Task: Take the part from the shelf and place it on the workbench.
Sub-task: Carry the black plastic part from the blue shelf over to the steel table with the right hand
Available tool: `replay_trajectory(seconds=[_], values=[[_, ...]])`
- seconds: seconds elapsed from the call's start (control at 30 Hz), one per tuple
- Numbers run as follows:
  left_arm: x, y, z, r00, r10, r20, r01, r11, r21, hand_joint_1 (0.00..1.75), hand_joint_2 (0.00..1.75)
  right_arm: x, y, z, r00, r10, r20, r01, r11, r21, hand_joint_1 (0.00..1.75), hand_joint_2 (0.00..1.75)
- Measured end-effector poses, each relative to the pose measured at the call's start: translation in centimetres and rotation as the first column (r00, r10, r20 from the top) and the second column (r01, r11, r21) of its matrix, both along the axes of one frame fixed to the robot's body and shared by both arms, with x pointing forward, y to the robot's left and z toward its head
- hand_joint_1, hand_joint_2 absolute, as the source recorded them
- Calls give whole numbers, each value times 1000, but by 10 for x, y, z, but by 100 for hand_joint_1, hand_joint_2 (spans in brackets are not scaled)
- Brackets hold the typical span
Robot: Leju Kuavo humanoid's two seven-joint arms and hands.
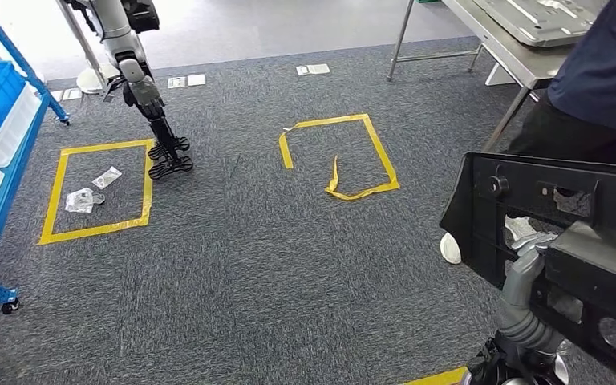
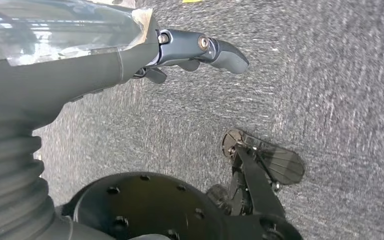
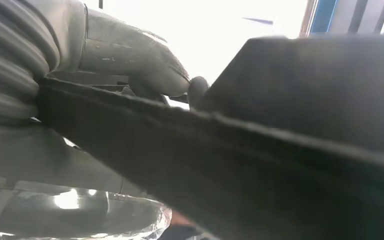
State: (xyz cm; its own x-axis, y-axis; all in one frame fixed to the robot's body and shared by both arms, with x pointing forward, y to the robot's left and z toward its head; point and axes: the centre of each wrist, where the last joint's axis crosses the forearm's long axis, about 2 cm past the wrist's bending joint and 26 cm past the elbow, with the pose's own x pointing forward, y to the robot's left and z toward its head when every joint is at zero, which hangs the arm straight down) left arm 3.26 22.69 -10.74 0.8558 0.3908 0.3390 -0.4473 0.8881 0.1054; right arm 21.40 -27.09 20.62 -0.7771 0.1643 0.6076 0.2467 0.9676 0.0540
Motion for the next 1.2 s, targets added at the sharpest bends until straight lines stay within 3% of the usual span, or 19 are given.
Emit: replay_trajectory(seconds=[1.2], values=[[0, 1, 0, 1000, -8, -25, 8, 1000, 15, 0, 175, 2, -1, -8, 1000, -3, -25, 3, 1000, 0, 175, 175]])
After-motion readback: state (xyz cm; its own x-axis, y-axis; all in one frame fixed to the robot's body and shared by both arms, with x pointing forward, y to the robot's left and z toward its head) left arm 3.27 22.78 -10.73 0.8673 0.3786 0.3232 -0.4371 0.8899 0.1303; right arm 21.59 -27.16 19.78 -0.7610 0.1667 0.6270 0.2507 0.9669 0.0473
